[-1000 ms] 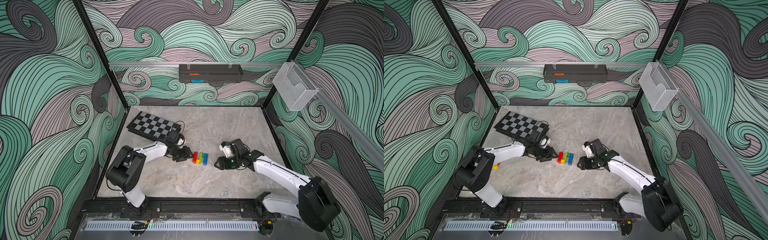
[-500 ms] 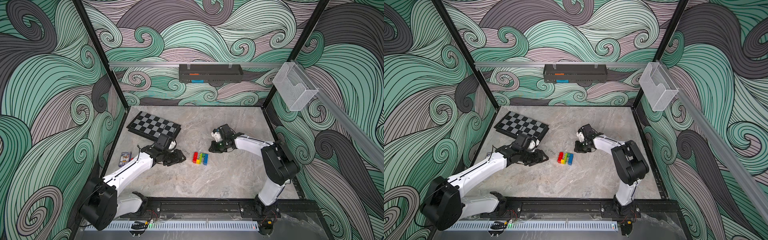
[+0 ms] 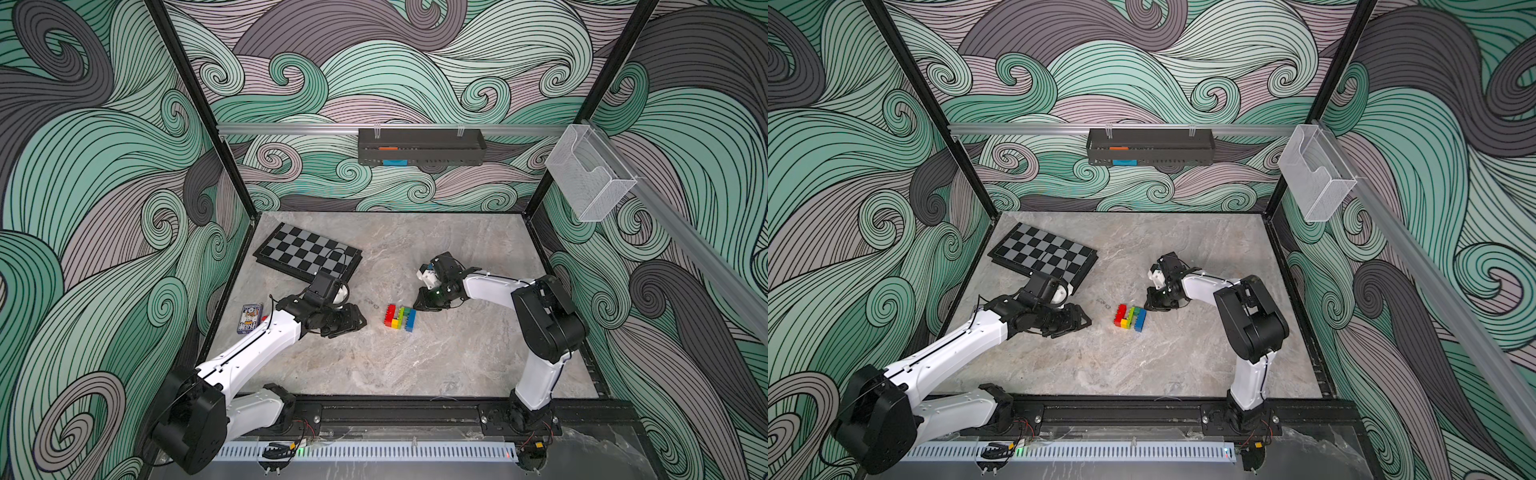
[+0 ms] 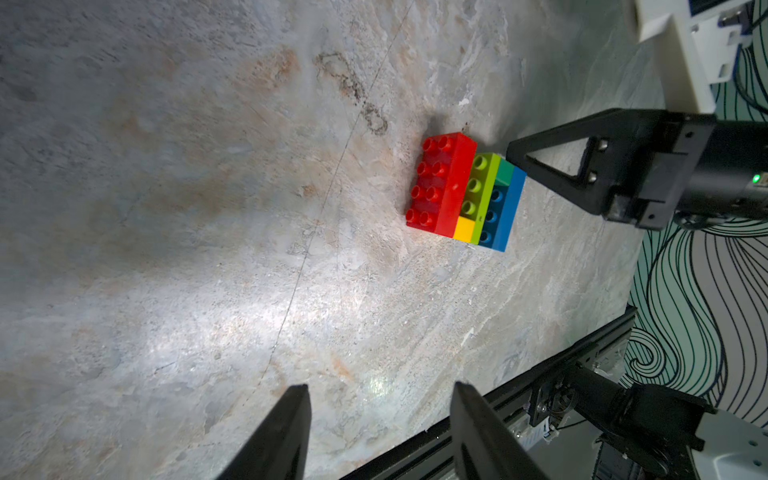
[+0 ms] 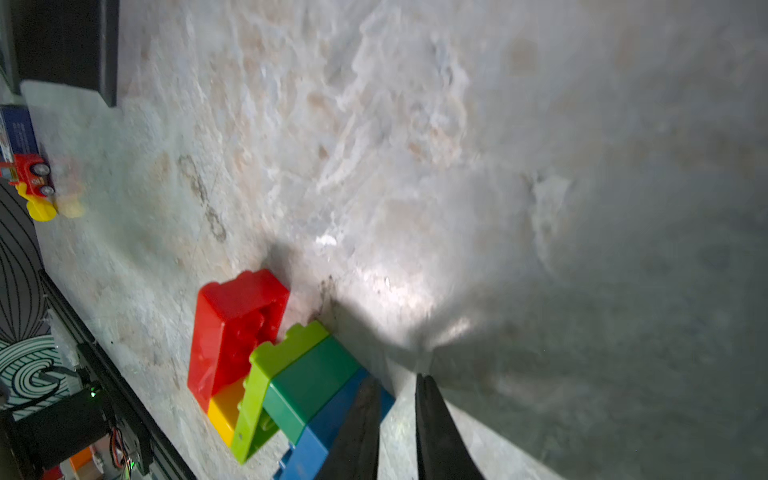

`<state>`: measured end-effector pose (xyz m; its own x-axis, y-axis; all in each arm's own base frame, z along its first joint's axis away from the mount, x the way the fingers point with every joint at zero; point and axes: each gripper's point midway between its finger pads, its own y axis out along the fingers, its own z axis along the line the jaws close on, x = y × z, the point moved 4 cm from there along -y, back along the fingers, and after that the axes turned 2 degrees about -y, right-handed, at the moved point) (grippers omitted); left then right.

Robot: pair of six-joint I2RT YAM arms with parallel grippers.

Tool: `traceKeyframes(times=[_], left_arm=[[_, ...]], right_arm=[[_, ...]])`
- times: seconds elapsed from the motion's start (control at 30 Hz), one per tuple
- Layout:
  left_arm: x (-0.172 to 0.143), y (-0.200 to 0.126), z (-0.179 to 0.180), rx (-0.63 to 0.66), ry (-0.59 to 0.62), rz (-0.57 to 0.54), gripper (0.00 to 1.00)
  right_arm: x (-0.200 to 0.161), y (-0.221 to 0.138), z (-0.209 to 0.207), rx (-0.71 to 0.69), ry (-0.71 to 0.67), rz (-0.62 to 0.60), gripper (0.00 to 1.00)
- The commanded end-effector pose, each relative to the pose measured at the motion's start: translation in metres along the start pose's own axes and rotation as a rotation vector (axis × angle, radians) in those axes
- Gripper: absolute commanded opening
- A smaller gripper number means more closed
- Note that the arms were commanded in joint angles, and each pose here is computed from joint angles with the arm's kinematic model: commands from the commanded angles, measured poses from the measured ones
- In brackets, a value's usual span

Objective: Assemble the number 5 with lego
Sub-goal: Adjust the lego brick at the center of the board.

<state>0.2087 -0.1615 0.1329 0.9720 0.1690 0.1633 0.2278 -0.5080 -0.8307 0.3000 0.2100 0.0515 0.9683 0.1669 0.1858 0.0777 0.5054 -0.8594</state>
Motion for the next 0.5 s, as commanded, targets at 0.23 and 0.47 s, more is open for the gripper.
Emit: traceKeyframes(times=[0.23,0.47], left_arm=[[0.0,0.003,0.002,0.012,-0.002,0.008,0.57],[0.001,-0.005,0.004,0.029,0.002,-0.019,0.57]], right_arm=[[-0.039,-0.005,0.041,0.072,-0.083,0.047,0.23],[-0.06,-0.002,0.071,0.103,-0.134,0.085,0.24]])
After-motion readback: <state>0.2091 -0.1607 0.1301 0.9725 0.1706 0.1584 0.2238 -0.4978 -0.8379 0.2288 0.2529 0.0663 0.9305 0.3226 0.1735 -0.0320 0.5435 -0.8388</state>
